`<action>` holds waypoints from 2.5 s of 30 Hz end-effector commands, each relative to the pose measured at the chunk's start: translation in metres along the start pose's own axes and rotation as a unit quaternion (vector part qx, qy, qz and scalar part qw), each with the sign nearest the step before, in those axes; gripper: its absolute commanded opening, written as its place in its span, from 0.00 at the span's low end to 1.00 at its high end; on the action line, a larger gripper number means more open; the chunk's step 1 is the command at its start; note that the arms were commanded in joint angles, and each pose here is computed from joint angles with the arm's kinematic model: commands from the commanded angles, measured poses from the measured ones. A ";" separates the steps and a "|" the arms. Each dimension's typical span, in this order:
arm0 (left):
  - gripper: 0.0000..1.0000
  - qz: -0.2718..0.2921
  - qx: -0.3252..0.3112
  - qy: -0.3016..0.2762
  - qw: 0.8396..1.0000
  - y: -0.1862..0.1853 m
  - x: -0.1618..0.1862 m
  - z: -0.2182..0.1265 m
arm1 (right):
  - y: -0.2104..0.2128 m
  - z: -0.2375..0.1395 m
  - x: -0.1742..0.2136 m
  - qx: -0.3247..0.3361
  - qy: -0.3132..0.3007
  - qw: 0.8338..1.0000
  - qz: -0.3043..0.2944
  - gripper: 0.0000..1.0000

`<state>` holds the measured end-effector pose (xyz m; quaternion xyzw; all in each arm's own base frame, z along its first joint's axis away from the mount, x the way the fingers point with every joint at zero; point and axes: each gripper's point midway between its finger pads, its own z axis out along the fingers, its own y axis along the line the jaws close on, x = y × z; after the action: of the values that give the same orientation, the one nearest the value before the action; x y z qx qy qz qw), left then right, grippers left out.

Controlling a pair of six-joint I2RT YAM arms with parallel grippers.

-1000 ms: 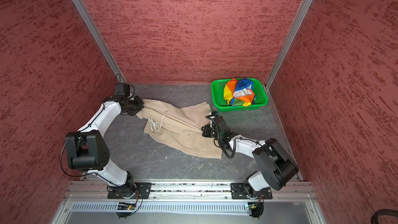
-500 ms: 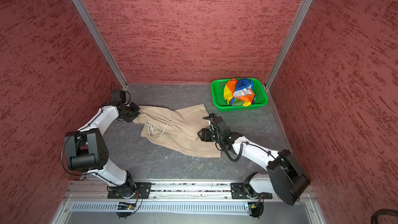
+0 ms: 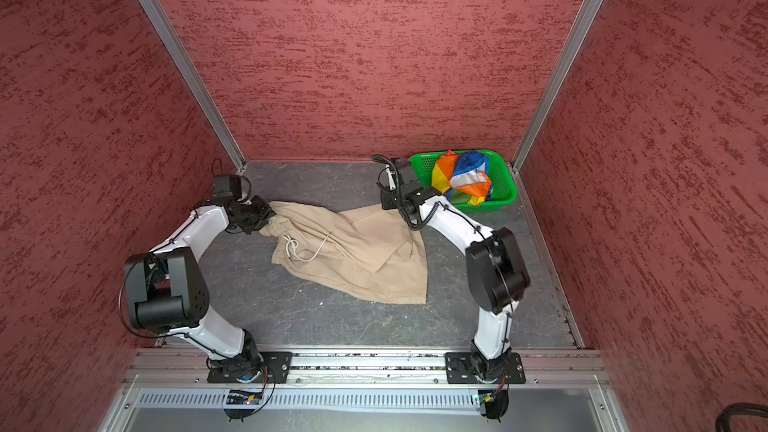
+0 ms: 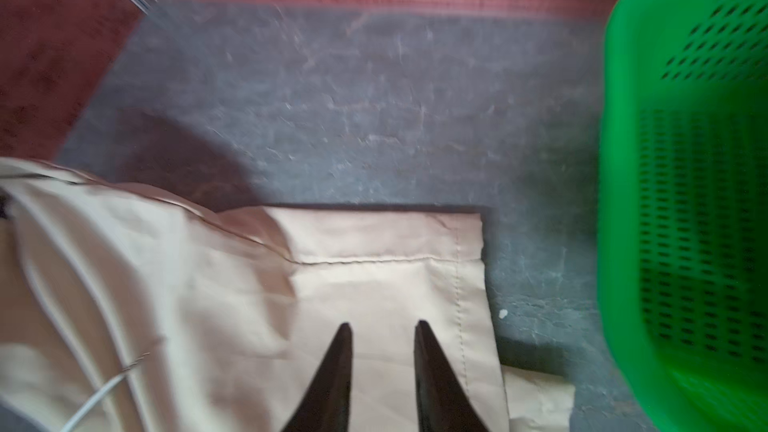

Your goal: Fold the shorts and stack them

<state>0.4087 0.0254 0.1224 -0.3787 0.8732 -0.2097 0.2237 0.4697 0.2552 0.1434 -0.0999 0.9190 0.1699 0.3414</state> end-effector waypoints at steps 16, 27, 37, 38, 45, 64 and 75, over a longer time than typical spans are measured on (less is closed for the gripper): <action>0.85 -0.012 -0.029 -0.015 0.999 0.019 -0.013 -0.013 | -0.078 0.050 0.008 0.037 0.081 0.993 0.076 0.71; 0.86 -0.031 -0.119 0.006 0.992 0.058 -0.005 -0.003 | -0.049 0.077 0.022 -0.039 0.107 0.989 0.096 0.62; 0.48 -0.033 -0.094 0.023 0.995 0.050 -0.006 0.022 | -0.040 0.099 0.024 -0.086 0.102 0.985 0.105 0.03; 0.34 -0.033 -0.095 0.024 0.995 0.049 -0.007 0.023 | -0.038 0.097 0.020 -0.092 0.094 0.986 0.106 0.00; 0.00 -0.029 -0.080 0.003 0.996 0.032 -0.024 0.011 | -0.036 0.034 -0.054 -0.100 -0.019 0.991 0.088 0.00; 0.00 0.106 0.179 -0.106 0.972 -0.158 -0.057 -0.211 | -0.048 -0.316 -0.186 0.015 -0.415 0.908 0.049 0.00; 0.00 0.188 0.283 -0.125 0.932 -0.233 0.010 -0.300 | -0.075 -0.466 -0.172 0.151 -0.543 0.821 0.089 0.00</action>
<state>0.3812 -0.0642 0.4730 -0.1529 0.8041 -0.3602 0.4476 0.3605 0.0732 0.5485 0.0542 0.6381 0.1733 0.7482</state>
